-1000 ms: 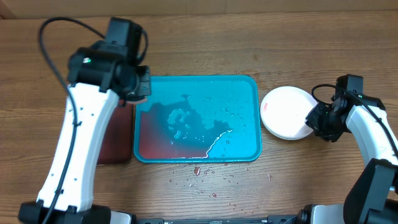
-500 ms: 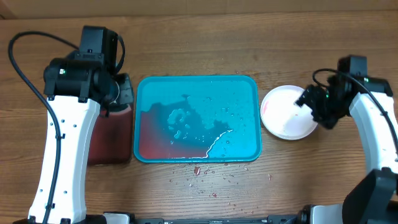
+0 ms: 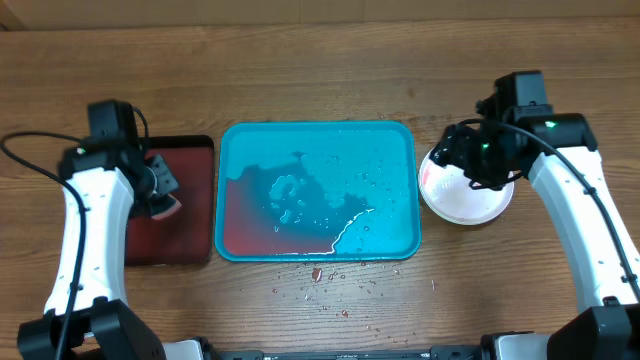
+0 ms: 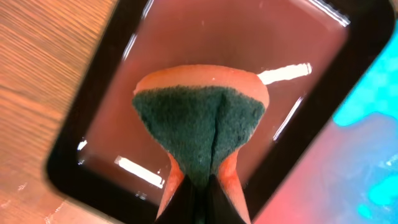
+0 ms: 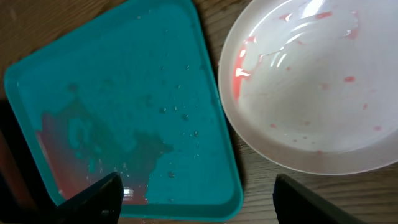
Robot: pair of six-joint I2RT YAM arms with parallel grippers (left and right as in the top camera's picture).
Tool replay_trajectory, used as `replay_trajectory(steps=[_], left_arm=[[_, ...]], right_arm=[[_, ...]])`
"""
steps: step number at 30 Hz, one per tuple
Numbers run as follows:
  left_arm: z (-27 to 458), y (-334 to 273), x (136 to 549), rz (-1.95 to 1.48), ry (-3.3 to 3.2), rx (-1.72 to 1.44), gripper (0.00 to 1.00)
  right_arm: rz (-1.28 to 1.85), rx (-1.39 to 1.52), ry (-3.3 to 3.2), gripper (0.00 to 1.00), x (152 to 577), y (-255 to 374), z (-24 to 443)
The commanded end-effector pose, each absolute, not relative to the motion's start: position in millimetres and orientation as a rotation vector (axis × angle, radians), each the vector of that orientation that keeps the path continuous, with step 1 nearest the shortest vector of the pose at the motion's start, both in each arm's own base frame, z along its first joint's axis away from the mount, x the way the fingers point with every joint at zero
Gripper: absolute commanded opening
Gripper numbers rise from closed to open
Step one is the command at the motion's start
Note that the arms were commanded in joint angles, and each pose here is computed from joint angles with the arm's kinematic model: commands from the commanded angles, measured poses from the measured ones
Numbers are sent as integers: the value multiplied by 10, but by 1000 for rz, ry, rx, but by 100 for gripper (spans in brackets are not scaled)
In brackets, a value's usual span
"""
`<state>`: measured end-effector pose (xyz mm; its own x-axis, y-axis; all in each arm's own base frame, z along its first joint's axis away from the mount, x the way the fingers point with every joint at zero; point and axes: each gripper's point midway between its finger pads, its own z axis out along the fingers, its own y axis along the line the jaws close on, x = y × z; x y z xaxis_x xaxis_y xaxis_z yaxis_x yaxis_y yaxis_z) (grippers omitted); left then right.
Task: Clean dirty plates on tray and stack at the side
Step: 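Move the sponge left onto the red mat and release it with left gripper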
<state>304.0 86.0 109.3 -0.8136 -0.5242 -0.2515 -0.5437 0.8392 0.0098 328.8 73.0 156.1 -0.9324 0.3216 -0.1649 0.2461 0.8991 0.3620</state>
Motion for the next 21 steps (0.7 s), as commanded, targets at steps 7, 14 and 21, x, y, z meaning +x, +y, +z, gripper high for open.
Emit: replay_trajectory(steps=[7, 14, 21], left_arm=[[645, 697, 2846, 19, 2834, -841, 26], [953, 496, 3099, -189, 2806, -712, 52], [2023, -237, 3416, -722, 2676, -272, 58]], right_arm=[[535, 282, 2824, 79, 3276, 985, 1691], [533, 284, 2835, 79, 3250, 987, 1683], [539, 274, 2809, 74, 3211, 981, 1828]])
